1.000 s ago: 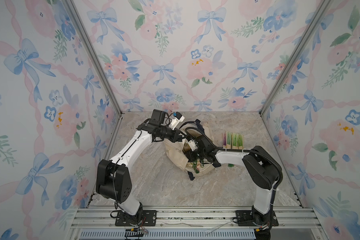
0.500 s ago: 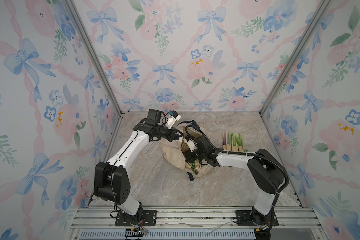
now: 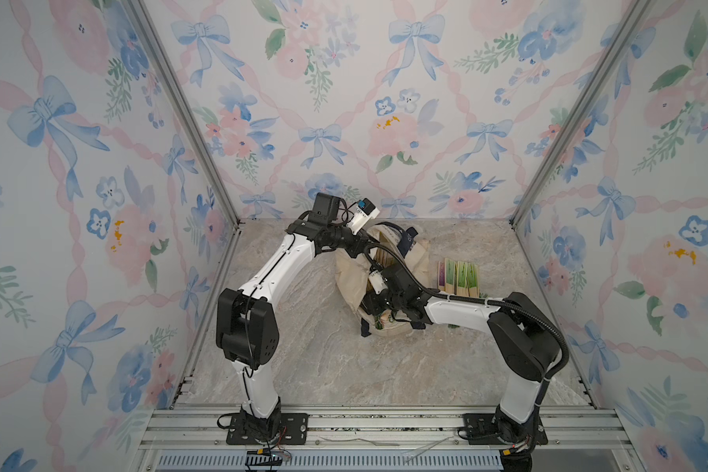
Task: Take out the folding fans from the tote bags
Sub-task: Pick up the folding fan from the canvas bag.
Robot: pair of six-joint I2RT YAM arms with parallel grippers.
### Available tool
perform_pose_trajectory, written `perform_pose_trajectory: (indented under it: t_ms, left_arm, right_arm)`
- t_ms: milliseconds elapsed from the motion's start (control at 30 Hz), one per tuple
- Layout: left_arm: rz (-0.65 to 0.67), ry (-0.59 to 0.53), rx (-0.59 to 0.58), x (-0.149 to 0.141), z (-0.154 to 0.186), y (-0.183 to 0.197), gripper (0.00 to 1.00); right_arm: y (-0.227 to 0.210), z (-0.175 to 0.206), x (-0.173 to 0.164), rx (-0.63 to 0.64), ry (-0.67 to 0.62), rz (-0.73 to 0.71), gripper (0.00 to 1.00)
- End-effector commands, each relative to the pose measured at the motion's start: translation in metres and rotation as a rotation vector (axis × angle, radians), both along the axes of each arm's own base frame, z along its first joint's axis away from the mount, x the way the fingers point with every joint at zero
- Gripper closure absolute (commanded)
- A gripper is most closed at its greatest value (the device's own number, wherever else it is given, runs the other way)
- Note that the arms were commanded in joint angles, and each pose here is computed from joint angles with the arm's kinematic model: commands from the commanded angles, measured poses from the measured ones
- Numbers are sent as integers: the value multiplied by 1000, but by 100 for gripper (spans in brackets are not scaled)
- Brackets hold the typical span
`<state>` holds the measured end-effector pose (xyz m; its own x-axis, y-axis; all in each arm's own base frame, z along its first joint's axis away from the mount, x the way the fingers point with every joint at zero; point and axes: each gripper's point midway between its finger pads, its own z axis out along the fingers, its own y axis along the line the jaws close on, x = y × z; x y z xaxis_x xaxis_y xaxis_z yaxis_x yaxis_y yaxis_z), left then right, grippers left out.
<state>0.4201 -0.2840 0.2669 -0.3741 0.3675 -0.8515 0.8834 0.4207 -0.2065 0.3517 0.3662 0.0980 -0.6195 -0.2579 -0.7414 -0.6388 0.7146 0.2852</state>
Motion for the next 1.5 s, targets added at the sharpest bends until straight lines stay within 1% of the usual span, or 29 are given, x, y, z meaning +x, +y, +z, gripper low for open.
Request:
perform_pose_trajectory:
  t_ms: [0, 233, 333, 433, 600, 733, 967, 1267, 1367, 1467]
  left_arm:
    - [-61, -111, -28, -1, 20, -9, 100]
    - [-87, -81, -7, -18, 0, -6, 100]
    - [-103, -73, 5, -26, -10, -5, 100]
    - [-90, -61, 20, -26, -17, -2, 100]
    - [-72, -50, 24, -22, -19, 0, 100]
    - [-56, -24, -1, -16, -19, 1, 100]
    - [-36, 13, -30, -10, -19, 3, 100]
    - [-29, 2, -32, -13, -14, 8, 100]
    - [-31, 3, -34, -14, -13, 9, 100]
    - [-31, 4, -33, -15, -14, 10, 100]
  right_arm:
    - [-4, 13, 18, 8, -25, -51, 42]
    - [-10, -4, 28, 86, 47, -108, 42]
    - [-10, -7, 29, 125, 69, -108, 42]
    - [-9, -9, 29, 146, 83, -107, 42]
    - [-5, -14, 27, 174, 109, -94, 43]
    - [-4, -17, 26, 186, 118, -99, 43]
    - [-3, -31, 26, 185, 137, -107, 44]
    - [1, -46, 23, 156, 161, -99, 45]
    - [3, -53, 21, 114, 162, -94, 45]
    - [8, -63, 13, 42, 159, -63, 46]
